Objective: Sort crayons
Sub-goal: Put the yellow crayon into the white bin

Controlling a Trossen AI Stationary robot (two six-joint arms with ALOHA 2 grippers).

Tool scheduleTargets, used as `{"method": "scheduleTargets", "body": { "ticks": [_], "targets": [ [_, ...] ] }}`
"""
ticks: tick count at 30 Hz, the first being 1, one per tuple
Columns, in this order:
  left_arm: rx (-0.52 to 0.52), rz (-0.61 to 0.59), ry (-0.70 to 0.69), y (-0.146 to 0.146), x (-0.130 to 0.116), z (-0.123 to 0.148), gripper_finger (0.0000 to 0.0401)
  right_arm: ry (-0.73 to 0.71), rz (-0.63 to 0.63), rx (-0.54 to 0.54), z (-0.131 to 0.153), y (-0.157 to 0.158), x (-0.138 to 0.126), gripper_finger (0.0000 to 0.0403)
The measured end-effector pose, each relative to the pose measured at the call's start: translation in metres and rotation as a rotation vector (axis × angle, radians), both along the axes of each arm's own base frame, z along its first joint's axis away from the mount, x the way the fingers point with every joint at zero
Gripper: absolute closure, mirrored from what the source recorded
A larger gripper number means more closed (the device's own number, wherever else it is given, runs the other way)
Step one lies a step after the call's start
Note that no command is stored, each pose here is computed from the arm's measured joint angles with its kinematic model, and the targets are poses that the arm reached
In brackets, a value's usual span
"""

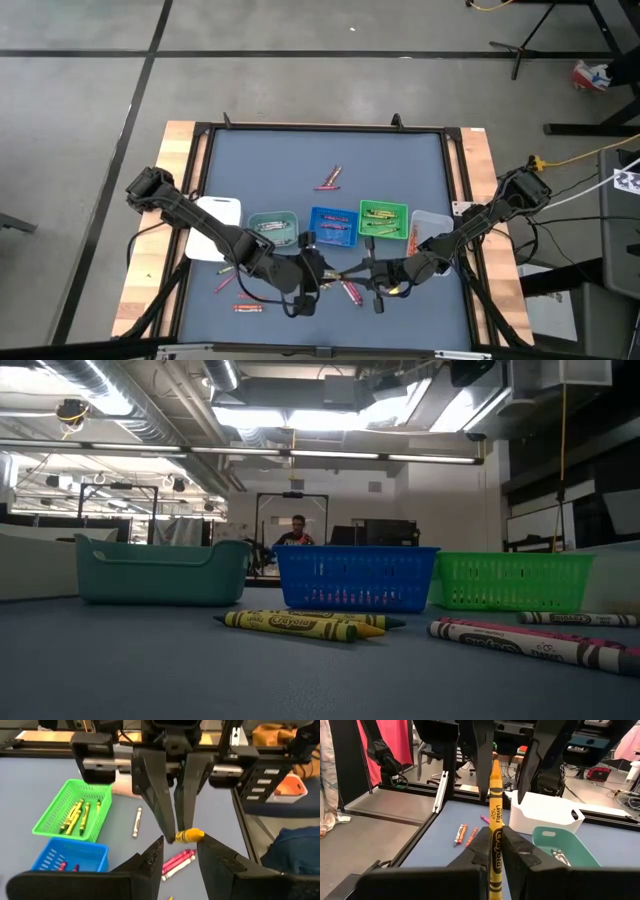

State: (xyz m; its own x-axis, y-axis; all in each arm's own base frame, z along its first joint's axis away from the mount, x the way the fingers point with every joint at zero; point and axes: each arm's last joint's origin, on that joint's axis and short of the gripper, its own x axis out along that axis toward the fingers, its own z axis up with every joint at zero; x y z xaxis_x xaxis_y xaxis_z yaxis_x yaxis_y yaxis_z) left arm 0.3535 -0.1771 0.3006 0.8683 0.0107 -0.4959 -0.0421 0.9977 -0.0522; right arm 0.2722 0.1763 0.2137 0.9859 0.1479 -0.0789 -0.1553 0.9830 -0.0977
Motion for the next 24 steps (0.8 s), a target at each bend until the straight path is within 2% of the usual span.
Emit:
{"method": "scheduleTargets", "body": {
  "ticks": [11,17,24],
  "targets": [
    [0.010,-0.013,-0.023,-0.0007,0.0011,0.0021,0.0300,-0.030,0.000,0.021,0.0035,0.0001,0.0002,0.0370],
    [0.010,-0.011,-0.030,-0.0008,0.0014,0.0026,0.0300,-0.039,-0.062,0.022,0.0043,-0.0016,0.0005,0.0370],
    [-0.003,-0.011,-0.055,-0.0015,0.0027,0.0048,0.0301,-0.039,-0.068,0.021,0.0043,-0.0018,0.0005,0.0370]
  ]
}}
